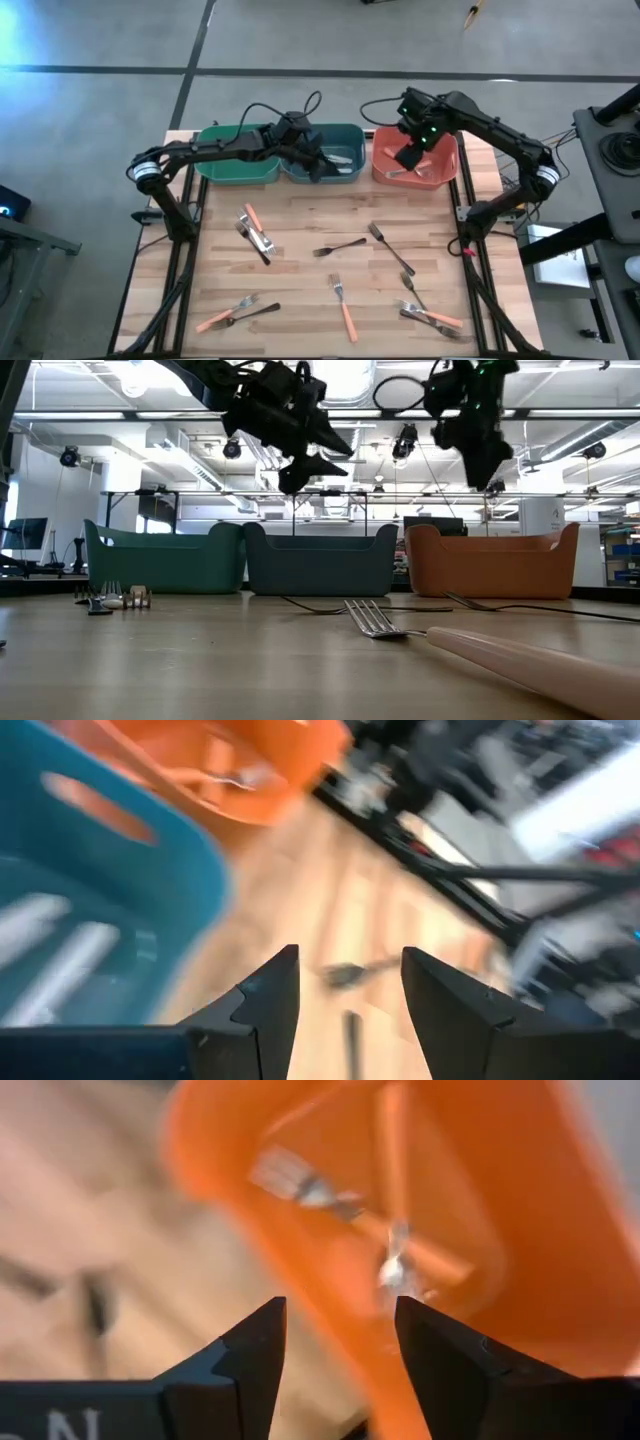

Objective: Sort silverware by color (type)
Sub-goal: Put the black fork into the green bin

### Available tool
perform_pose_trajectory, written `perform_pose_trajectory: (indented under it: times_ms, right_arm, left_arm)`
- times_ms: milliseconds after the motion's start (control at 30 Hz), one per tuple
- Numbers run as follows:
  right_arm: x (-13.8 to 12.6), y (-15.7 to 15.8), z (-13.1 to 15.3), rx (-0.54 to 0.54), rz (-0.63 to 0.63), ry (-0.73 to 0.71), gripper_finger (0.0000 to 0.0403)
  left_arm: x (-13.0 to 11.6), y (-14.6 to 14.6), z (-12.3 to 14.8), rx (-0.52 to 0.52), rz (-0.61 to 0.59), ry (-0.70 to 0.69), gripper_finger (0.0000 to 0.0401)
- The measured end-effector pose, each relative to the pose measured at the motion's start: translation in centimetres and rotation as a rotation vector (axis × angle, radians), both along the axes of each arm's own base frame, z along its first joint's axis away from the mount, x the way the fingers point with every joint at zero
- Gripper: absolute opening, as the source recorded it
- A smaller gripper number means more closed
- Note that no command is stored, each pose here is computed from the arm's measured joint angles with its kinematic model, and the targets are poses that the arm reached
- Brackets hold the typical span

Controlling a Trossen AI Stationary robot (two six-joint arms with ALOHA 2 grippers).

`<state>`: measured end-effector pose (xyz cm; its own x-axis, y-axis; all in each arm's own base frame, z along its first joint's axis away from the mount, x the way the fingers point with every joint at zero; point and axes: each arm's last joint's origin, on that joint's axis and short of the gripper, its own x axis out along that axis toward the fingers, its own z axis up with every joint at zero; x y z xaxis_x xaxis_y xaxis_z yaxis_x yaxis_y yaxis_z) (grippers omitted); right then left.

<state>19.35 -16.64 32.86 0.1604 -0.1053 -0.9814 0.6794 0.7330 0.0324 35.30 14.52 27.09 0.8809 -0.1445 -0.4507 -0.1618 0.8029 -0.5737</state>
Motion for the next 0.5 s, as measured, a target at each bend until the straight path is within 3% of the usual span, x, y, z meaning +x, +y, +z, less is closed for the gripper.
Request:
perform_pose_trajectory:
  times_ms: [100, 267, 500]
  right_arm:
    - [-0.3, 1.8, 0.8, 0.078, 0.023, -0.044, 0.0169]
    - [0.1, 5.4, 1.2, 0.099, 0.098, -0.059, 0.0153]
    - [0.8, 10.6, -1.2, 0.155, 0.218, 0.014, 0.014]
  left_arm:
    - [0.2, -0.9, 0.1, -0.066, -0.109, -0.02, 0.0158]
    - [0.8, -3.8, -0.1, -0.152, -0.243, 0.01, 0.0158]
    - [1.7, -9.3, -0.6, -0.215, -0.346, 0.104, 0.0158]
